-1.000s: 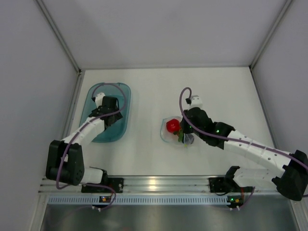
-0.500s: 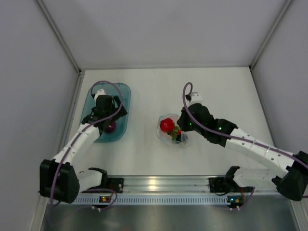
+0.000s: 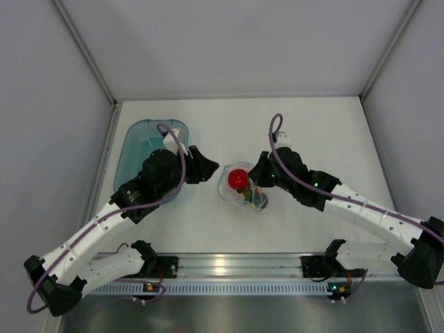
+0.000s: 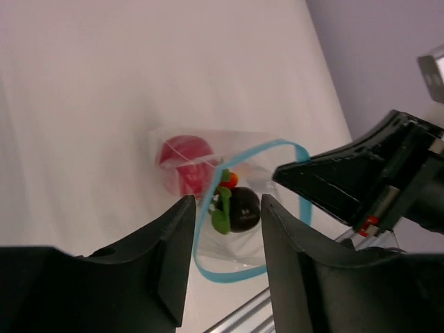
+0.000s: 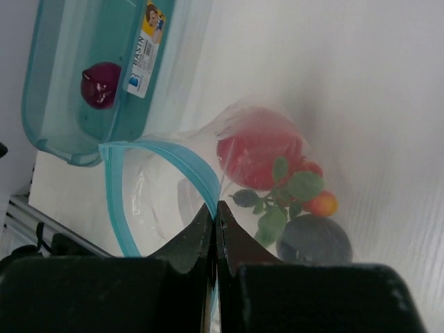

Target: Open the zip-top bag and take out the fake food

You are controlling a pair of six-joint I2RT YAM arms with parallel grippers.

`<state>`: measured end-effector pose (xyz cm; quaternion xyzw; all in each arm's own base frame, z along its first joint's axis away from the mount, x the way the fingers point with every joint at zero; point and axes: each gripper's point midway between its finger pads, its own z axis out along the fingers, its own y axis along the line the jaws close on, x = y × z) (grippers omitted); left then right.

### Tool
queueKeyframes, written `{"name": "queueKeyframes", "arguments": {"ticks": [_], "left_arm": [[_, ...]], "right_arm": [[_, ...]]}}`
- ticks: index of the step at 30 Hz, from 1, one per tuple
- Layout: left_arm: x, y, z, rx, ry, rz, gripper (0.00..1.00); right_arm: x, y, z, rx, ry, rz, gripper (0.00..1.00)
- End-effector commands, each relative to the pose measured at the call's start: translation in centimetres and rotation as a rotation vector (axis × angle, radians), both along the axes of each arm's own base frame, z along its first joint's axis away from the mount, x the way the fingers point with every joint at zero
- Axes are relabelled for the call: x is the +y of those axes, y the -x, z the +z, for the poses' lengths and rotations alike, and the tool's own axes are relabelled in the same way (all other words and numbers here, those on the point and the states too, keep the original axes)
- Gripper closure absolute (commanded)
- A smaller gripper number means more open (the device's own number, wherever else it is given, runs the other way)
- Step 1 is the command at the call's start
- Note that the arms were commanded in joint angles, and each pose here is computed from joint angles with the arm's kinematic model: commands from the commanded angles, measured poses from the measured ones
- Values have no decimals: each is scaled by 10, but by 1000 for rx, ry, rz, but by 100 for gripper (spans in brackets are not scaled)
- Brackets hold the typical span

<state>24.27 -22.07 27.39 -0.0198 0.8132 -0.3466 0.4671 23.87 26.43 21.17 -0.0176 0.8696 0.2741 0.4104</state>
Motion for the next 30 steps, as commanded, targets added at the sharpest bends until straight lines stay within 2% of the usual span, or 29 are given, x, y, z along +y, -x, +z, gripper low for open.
{"name": "queueKeyframes", "arguments": {"ticks": [1,3,4,7,9,10,11,13,14,19,20,21,30], "left_arm": [[-25,11,27,-27,81,-70,54],[-37,15,25,-18,92,-112,58],[-45,18,27,-28,105,-138,67],[-67,23,20,-28,116,-201,78],[-80,26,5,-15,90,-236,81],[-85,27,0,-11,80,-247,84],[-92,25,-10,-11,71,-258,92],[-99,27,-21,-14,60,-282,94],[-103,26,-31,-17,57,-285,99],[-112,23,-63,-23,4,-310,100],[-113,23,-80,-9,-23,-317,100],[-117,20,-77,-51,-12,-325,100],[-126,8,-128,6,-129,-313,100]], "right_arm": [[14,-10,12,-9,-127,-31,100],[17,-10,7,6,-146,-39,100],[18,-10,7,14,-163,-49,100],[22,-11,3,27,-188,-58,100],[24,-11,1,34,-198,-58,100],[26,-11,2,38,-214,-61,100],[29,-10,2,43,-225,-53,100],[31,-9,-3,61,-240,-54,100],[33,-9,-3,63,-252,-49,100],[29,-11,-12,62,-220,-60,100],[28,-11,-13,65,-212,-63,100],[25,-14,-15,69,-210,-68,100],[-3,-24,-29,65,-107,-87,100]]}}
